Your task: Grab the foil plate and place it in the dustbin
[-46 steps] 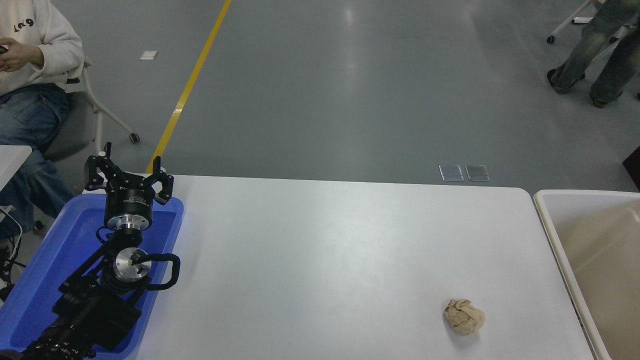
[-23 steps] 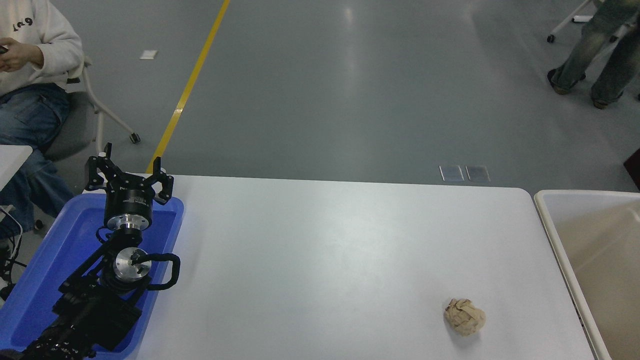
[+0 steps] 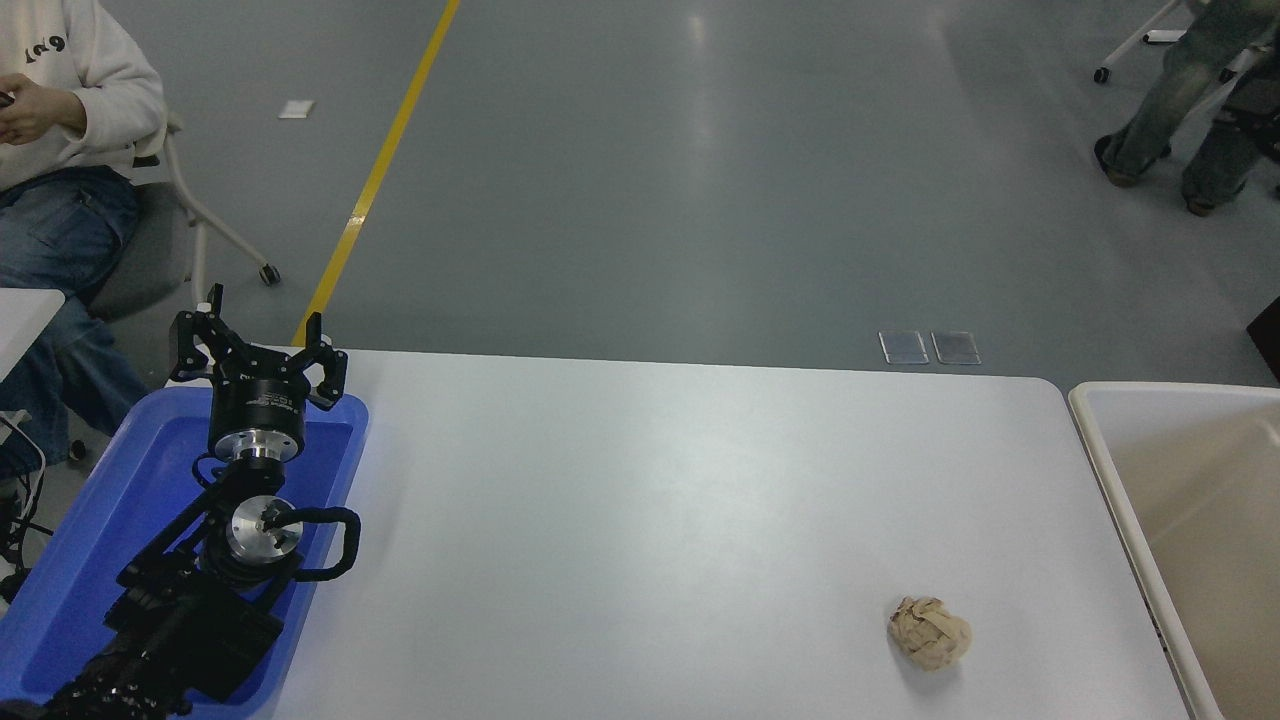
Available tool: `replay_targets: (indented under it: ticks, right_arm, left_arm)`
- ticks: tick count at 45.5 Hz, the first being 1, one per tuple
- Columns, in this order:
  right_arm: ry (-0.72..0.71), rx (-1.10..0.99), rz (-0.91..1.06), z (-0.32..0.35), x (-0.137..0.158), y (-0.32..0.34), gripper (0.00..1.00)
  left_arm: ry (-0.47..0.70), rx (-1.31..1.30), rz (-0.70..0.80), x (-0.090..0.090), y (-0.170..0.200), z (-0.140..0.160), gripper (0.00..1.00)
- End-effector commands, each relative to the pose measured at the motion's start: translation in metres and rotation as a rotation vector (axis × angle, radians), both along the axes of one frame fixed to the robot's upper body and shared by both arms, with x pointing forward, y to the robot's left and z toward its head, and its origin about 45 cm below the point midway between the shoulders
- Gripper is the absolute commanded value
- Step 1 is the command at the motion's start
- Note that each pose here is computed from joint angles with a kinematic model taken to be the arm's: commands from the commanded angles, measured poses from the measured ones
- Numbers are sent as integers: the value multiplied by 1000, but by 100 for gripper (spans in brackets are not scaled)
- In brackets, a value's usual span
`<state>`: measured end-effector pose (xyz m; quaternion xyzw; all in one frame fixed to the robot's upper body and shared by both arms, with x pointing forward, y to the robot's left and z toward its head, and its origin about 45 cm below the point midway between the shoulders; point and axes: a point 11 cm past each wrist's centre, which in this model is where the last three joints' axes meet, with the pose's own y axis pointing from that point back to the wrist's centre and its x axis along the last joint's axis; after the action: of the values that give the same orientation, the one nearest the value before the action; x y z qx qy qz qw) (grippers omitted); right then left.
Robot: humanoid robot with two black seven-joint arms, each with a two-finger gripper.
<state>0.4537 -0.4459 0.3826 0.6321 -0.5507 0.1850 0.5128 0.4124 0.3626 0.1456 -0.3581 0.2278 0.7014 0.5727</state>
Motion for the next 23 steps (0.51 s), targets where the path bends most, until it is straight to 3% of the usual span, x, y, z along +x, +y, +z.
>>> replay_targets:
  ticks: [1, 12, 23]
  right_arm:
    - [68, -195, 169, 27, -11, 60, 100]
    - [173, -299, 318, 17, -19, 117, 100]
    - [316, -333, 500, -7, -54, 179, 100]
  left_arm:
    - [0, 0, 0, 0, 0, 0, 99]
    - [0, 1, 0, 0, 0, 0, 99]
    - [1, -1, -1, 0, 0, 0, 99]
